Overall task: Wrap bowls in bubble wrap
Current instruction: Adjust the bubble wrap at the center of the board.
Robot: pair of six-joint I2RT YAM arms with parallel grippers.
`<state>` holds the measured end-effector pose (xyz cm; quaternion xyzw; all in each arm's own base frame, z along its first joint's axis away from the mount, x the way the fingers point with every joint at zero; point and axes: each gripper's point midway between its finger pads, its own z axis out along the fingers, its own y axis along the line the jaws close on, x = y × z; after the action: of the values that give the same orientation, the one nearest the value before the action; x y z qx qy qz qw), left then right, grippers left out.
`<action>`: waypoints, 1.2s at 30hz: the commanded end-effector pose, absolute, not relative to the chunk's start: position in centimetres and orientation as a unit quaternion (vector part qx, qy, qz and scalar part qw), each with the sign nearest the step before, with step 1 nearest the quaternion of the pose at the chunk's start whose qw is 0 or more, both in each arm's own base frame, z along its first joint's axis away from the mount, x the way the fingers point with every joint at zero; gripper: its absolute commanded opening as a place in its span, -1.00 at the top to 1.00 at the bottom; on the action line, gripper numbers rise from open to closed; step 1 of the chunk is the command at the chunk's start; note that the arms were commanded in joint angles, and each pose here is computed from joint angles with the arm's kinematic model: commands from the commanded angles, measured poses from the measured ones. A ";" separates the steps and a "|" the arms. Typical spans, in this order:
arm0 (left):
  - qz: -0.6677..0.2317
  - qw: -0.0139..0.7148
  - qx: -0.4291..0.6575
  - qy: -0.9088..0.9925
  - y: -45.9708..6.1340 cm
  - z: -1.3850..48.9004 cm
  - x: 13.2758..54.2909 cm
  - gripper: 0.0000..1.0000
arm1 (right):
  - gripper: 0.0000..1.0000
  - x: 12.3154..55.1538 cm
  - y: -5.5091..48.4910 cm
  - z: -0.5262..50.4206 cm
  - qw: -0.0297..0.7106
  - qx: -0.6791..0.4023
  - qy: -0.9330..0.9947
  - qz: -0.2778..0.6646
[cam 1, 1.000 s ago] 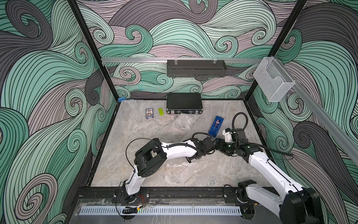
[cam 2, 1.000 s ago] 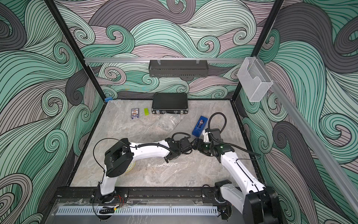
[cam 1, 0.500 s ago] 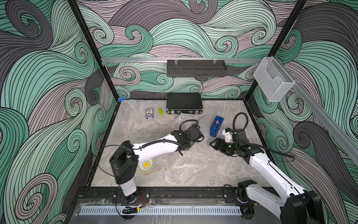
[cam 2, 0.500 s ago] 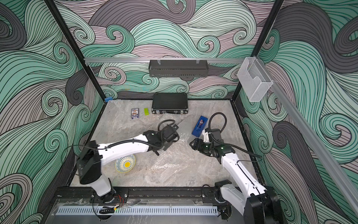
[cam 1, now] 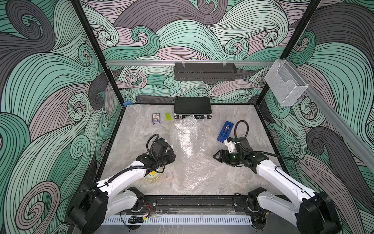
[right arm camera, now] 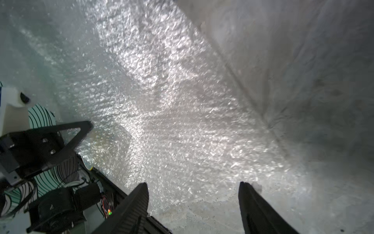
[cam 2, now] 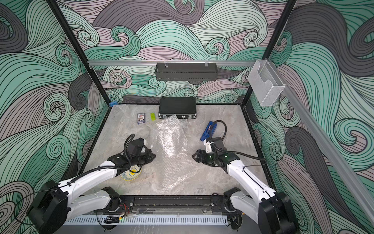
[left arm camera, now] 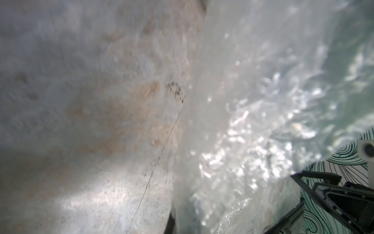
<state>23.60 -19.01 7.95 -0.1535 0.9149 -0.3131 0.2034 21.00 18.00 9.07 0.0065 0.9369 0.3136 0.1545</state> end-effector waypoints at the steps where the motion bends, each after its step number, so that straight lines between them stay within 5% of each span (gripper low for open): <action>1: -0.421 0.203 -0.218 0.856 -20.9 11.6 24.8 1.00 | -0.49 20.0 19.2 8.4 0.154 -0.002 0.944 0.293; 15: -0.412 0.156 -0.232 0.868 -20.4 9.7 19.9 0.94 | -0.10 16.3 20.9 1.8 0.068 -0.074 0.978 0.183; 22: -0.351 0.164 -0.206 0.898 -17.9 9.7 18.1 -0.11 | -0.04 17.5 14.0 2.8 0.091 -0.025 0.993 0.069; 30: -0.291 0.282 -0.145 0.903 -14.8 15.6 19.5 -0.43 | -0.20 21.9 7.4 7.3 0.191 0.060 0.979 -0.041; 36: -0.273 0.291 -0.089 0.913 -16.8 17.8 22.3 -0.42 | -0.18 24.4 18.1 9.5 0.180 -0.077 0.971 0.138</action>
<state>21.44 -17.15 18.23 -0.1253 0.8968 -0.3159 0.2832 24.03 12.99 9.19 0.0050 0.9797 0.0557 0.1924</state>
